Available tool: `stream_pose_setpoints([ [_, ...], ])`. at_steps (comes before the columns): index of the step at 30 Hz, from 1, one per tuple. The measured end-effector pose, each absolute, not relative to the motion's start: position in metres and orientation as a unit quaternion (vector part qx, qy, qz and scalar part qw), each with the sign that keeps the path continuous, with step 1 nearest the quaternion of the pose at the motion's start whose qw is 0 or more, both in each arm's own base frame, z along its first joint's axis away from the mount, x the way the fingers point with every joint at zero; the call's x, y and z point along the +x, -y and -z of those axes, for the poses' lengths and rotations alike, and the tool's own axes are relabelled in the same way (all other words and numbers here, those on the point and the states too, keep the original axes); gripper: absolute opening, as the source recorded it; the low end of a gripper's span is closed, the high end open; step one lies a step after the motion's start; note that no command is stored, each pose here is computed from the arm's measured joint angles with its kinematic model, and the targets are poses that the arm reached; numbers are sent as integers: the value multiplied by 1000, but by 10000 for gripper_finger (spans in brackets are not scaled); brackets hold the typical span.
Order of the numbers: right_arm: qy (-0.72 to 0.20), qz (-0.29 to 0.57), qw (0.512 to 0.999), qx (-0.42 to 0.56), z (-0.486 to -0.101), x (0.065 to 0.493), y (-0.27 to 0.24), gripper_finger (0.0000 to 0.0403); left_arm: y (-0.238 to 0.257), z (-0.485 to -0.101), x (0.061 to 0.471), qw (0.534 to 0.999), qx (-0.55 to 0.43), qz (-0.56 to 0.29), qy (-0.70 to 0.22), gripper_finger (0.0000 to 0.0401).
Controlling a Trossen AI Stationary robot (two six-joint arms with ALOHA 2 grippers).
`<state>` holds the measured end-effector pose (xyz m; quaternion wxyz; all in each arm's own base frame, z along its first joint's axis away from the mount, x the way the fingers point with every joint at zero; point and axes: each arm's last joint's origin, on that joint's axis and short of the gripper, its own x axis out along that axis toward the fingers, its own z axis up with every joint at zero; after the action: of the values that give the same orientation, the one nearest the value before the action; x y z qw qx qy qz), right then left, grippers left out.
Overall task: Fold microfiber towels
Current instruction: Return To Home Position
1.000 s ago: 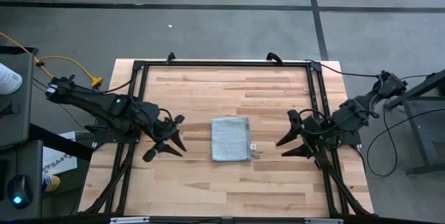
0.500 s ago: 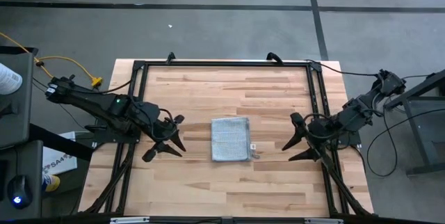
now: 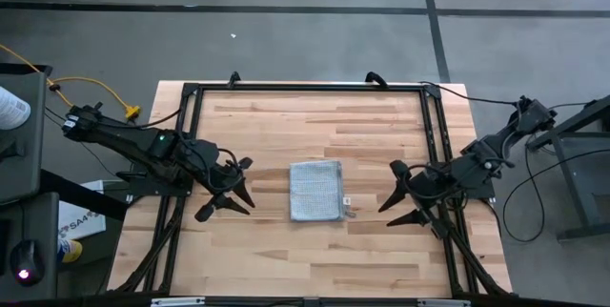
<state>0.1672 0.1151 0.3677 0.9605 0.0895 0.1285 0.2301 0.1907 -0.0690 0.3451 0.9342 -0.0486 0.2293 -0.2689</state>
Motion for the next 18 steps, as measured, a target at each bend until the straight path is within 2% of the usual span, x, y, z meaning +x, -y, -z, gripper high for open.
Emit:
stream_pose_setpoints([
  [14,-121,-242,960,70,-368,169,-117,153,68,-345,191,939,-54,251,-231,97],
  [18,-137,-235,955,115,-367,169,-117,153,68,-343,190,937,-63,242,-244,97],
])
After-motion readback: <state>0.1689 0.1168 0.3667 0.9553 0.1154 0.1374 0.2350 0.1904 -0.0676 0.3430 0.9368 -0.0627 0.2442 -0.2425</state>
